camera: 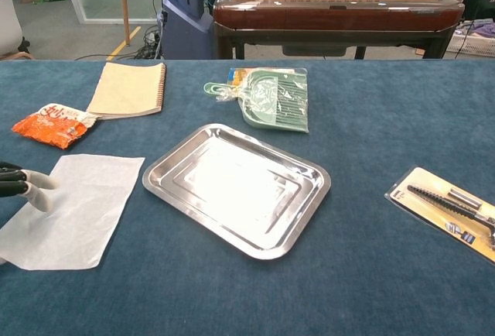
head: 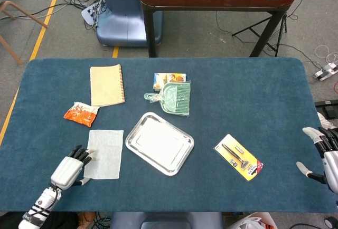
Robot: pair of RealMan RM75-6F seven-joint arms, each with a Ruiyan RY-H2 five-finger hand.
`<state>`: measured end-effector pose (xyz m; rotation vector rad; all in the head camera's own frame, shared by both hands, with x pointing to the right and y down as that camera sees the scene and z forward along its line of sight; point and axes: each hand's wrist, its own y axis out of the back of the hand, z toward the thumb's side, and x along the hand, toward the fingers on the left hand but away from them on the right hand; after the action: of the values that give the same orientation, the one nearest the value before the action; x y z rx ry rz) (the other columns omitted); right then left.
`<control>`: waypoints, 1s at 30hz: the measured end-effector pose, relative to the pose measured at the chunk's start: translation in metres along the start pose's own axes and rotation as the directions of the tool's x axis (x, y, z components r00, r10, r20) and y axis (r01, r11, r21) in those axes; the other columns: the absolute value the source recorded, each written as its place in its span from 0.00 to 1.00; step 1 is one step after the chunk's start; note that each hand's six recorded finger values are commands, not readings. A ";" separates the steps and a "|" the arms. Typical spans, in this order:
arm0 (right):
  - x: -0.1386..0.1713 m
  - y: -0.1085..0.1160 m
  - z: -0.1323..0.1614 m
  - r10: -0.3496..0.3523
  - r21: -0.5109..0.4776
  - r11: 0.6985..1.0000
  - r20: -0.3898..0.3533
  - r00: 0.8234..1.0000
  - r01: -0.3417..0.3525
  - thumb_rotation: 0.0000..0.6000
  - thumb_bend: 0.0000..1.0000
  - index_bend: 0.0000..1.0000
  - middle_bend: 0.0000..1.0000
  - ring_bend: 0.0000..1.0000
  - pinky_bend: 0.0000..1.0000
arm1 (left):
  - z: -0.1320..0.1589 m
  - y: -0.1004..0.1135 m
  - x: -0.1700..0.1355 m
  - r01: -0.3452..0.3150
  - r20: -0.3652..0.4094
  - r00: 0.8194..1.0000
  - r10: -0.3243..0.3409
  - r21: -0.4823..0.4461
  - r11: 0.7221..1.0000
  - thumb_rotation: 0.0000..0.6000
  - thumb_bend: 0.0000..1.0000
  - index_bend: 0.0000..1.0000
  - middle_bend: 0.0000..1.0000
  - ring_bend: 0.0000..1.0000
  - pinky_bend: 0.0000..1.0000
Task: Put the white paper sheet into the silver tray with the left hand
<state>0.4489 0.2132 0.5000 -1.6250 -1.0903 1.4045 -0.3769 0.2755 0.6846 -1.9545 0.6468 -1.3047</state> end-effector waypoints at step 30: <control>0.001 0.000 -0.004 -0.010 -0.015 1.000 0.003 1.000 0.010 1.00 0.19 0.16 0.17 0.10 0.11 | 0.016 0.035 0.020 -0.081 0.051 0.995 0.086 -0.082 0.993 1.00 0.49 0.65 0.40 0.36 0.06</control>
<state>0.4533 0.2140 0.5008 -1.6261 -1.1121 1.3959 -0.3555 0.2432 0.6655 -1.9978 0.7564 -1.1877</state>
